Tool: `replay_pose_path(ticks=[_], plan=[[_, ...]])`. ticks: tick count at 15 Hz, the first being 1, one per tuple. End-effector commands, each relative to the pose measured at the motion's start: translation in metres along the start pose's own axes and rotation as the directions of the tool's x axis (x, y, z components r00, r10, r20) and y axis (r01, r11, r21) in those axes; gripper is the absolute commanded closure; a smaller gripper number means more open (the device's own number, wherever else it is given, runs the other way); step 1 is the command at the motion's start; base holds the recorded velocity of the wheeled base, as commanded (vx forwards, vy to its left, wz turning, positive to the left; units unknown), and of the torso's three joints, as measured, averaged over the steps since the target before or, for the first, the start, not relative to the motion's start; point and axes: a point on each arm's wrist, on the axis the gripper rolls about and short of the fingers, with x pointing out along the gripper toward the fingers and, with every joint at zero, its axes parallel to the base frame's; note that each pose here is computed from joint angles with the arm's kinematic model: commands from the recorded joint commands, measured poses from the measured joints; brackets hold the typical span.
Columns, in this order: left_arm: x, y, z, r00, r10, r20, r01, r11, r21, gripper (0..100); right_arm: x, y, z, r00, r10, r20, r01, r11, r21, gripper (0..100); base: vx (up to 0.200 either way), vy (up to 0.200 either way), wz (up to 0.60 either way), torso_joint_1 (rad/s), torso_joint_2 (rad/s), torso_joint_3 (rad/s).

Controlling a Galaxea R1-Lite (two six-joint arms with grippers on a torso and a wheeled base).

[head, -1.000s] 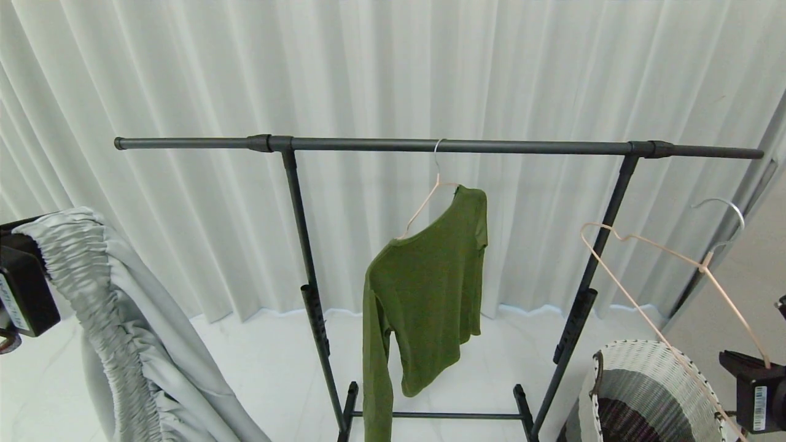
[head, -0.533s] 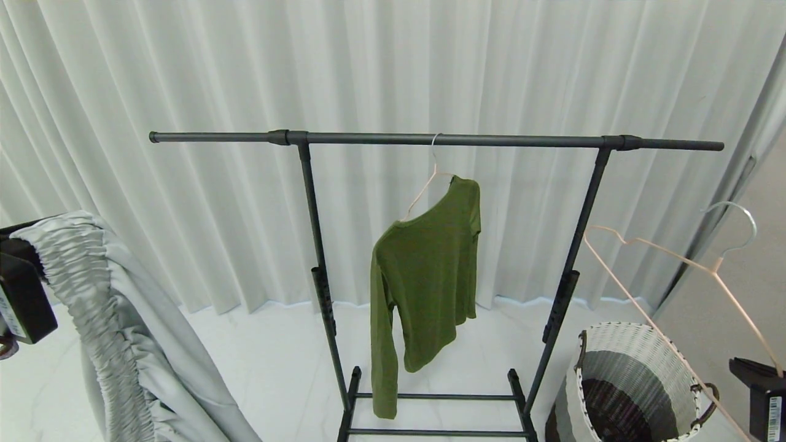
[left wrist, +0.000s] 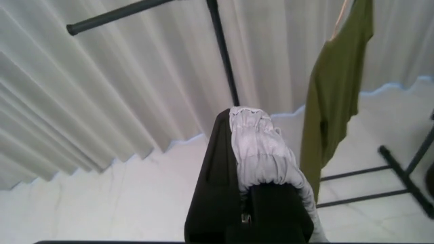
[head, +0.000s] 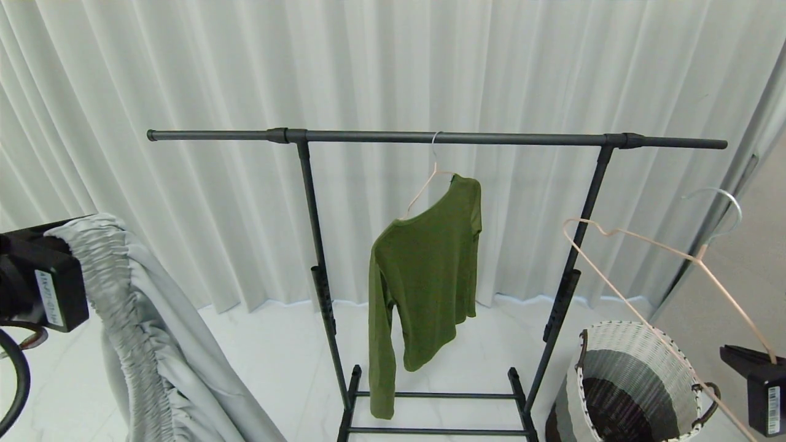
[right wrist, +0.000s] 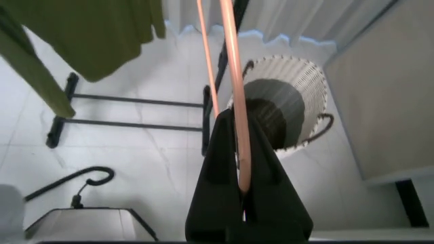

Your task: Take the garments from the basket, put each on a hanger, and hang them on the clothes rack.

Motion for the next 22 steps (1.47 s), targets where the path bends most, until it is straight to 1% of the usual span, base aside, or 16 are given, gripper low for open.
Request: replay_pose_path(ticks=[1, 2, 3, 4, 5, 6, 7, 8, 10, 11, 12, 13, 15, 16, 18, 22], plan=[[0.017, -0.004, 0.005, 0.999, 0.005, -0.037, -0.005, 1.000, 0.017, 100, -0.009, 0.010, 0.013, 0.992, 0.125, 0.016, -0.124, 0.992, -0.028, 100, 0.000, 0.000, 0.00, 0.000, 0.00, 0.000], [0.025, -0.006, 0.009, 0.999, 0.004, -0.046, -0.003, 1.000, 0.020, 100, -0.013, 0.017, 0.017, 0.975, 0.219, 0.021, -0.218, 0.975, -0.046, 100, 0.000, 0.000, 0.00, 0.000, 0.00, 0.000], [0.032, -0.008, 0.011, 0.998, 0.001, -0.055, 0.000, 1.000, 0.027, 100, -0.016, 0.022, 0.019, 0.959, 0.282, 0.021, -0.280, 0.958, -0.066, 100, 0.000, 0.000, 0.00, 0.000, 0.00, 0.000], [0.041, -0.012, 0.016, 0.998, -0.013, -0.064, 0.016, 0.999, 0.036, 100, -0.020, 0.030, 0.017, 0.934, 0.356, 0.010, -0.354, 0.931, -0.094, 100, 0.000, 0.000, 0.00, 0.000, 0.00, 0.000], [0.048, -0.015, 0.018, 0.997, -0.021, -0.070, 0.024, 0.999, 0.038, 100, -0.022, 0.034, 0.016, 0.921, 0.390, 0.001, -0.388, 0.915, -0.109, 100, 0.000, 0.000, 0.00, 0.000, 0.00, 0.000], [0.060, -0.021, 0.023, 0.996, -0.041, -0.081, 0.045, 0.998, 0.039, 100, -0.026, 0.043, 0.016, 0.887, 0.461, -0.016, -0.460, 0.881, -0.114, 100, 0.000, 0.000, 0.00, 0.000, 0.00, 0.000], [0.068, -0.027, 0.026, 0.995, -0.058, -0.086, 0.061, 0.998, 0.029, 100, -0.031, 0.050, 0.018, 0.859, 0.512, -0.019, -0.512, 0.854, -0.095, 100, 0.000, 0.000, 0.00, 0.000, 0.00, 0.000], [0.074, -0.034, 0.029, 0.993, -0.081, -0.086, 0.081, 0.997, -0.004, 100, -0.036, 0.058, 0.022, 0.822, 0.570, -0.022, -0.570, 0.819, -0.065, 100, 0.000, 0.000, 0.00, 0.000, 0.00, 0.000], [0.083, -0.048, 0.031, 0.987, -0.124, -0.098, 0.116, 0.989, -0.091, 100, -0.046, 0.074, 0.023, 0.759, 0.649, -0.045, -0.651, 0.759, -0.022, 100, 0.000, 0.000, 0.00, 0.000, 0.00, 0.000], [0.084, -0.054, 0.031, 0.984, -0.146, -0.101, 0.133, 0.983, -0.124, 100, -0.050, 0.081, 0.022, 0.733, 0.678, -0.059, -0.680, 0.733, -0.013, 100, 0.000, 0.000, 0.00, 0.000, 0.00, 0.000], [0.084, -0.060, 0.031, 0.981, -0.168, -0.101, 0.148, 0.973, -0.179, 100, -0.053, 0.088, 0.022, 0.706, 0.705, -0.067, -0.708, 0.706, -0.016, 100, 0.000, 0.000, 0.00, 0.000, 0.00, 0.000], [0.085, -0.063, 0.031, 0.980, -0.170, -0.105, 0.144, 0.965, -0.218, 100, -0.056, 0.093, 0.023, 0.679, 0.731, -0.067, -0.734, 0.679, -0.022, 100, 0.000, 0.000, 0.00, 0.000, 0.00, 0.000], [0.088, -0.064, 0.029, 0.986, -0.099, -0.132, 0.068, 0.973, -0.222, 100, -0.060, 0.101, 0.025, 0.624, 0.779, -0.066, -0.781, 0.624, -0.023, 100, 0.000, 0.000, 0.00, 0.000, 0.00, 0.000], [0.089, -0.064, 0.028, 0.987, -0.078, -0.137, 0.046, 0.973, -0.226, 100, -0.061, 0.104, 0.026, 0.604, 0.794, -0.069, -0.797, 0.604, -0.024, 100, 0.000, 0.000, 0.00, 0.000, 0.00, 0.000], [0.088, -0.063, 0.029, 0.988, -0.076, -0.133, 0.042, 0.970, -0.240, 100, -0.061, 0.108, 0.028, 0.570, 0.819, -0.070, -0.821, 0.570, -0.024, 100, 0.000, 0.000, 0.00, 0.000, 0.00, 0.000], [0.086, -0.064, 0.032, 0.990, -0.079, -0.120, 0.047, 0.967, -0.249, 100, -0.057, 0.116, 0.027, 0.577, 0.812, -0.087, -0.816, 0.577, -0.028, 100, 0.000, 0.000, 0.00, 0.000, 0.00, 0.000]])
